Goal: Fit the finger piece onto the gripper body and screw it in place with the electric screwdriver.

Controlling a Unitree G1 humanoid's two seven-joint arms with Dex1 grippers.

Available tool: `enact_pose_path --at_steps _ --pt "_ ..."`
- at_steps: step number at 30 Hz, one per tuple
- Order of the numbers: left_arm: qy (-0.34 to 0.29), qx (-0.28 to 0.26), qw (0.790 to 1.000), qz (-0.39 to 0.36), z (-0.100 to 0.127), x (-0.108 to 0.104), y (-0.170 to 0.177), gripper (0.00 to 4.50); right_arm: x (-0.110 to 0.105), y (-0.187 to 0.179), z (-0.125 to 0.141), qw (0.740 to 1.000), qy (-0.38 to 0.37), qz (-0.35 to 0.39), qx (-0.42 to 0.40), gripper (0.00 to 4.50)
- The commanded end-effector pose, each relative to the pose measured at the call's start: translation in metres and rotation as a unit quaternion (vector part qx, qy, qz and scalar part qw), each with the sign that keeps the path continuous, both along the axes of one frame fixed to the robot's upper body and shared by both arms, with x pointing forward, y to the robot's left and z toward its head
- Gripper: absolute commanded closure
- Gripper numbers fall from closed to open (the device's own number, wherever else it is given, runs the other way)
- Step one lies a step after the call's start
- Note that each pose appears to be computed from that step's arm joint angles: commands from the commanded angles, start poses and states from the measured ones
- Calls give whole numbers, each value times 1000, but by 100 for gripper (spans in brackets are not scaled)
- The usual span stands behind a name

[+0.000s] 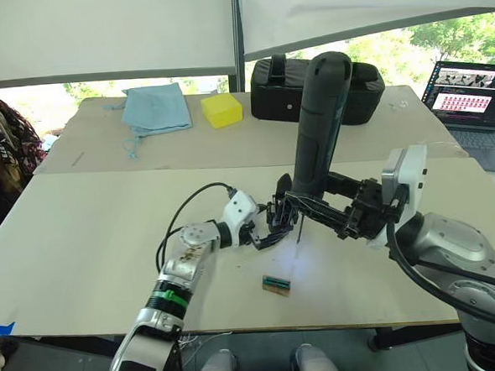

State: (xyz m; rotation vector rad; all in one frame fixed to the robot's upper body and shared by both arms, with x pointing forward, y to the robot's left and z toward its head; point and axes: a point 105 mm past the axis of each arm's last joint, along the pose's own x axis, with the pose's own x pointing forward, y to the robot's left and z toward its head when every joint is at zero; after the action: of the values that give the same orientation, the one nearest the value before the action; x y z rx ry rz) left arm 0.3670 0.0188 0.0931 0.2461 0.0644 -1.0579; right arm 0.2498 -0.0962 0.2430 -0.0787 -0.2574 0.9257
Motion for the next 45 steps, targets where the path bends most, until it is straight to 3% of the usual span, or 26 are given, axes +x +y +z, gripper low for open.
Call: enact_pose_path --at_steps 1,4,7,10,16,22,26,27,36,45 --pt "-16 15 1000 12 -3 5 -8 0 -7 1 14 999 -40 -5 13 258" --pt "-18 19 1000 4 -5 6 -12 0 -7 1 11 999 -39 -9 11 258" --pt "-34 26 999 -34 -4 1 -12 89 -7 0 10 999 -39 -13 7 258" --pt "-47 26 994 -94 1 -5 -15 216 -8 0 9 999 -38 -9 3 258" --pt "-48 46 966 -249 13 -16 -17 215 -16 4 7 999 -26 31 -6 258" --pt "-44 79 964 -249 6 -9 -19 215 -20 8 6 999 -22 47 -14 258" --pt "-18 53 974 -218 5 -2 -14 16 -21 11 6 999 -19 49 -7 258" --pt "-18 55 975 -216 3 -3 -11 0 -22 11 6 999 -18 49 -5 258" --pt "11 10 986 -167 -16 -22 9 0 -22 17 5 998 -3 42 38 258" --pt "-5 18 990 -138 -12 -27 3 0 -20 22 3 998 1 57 36 258"
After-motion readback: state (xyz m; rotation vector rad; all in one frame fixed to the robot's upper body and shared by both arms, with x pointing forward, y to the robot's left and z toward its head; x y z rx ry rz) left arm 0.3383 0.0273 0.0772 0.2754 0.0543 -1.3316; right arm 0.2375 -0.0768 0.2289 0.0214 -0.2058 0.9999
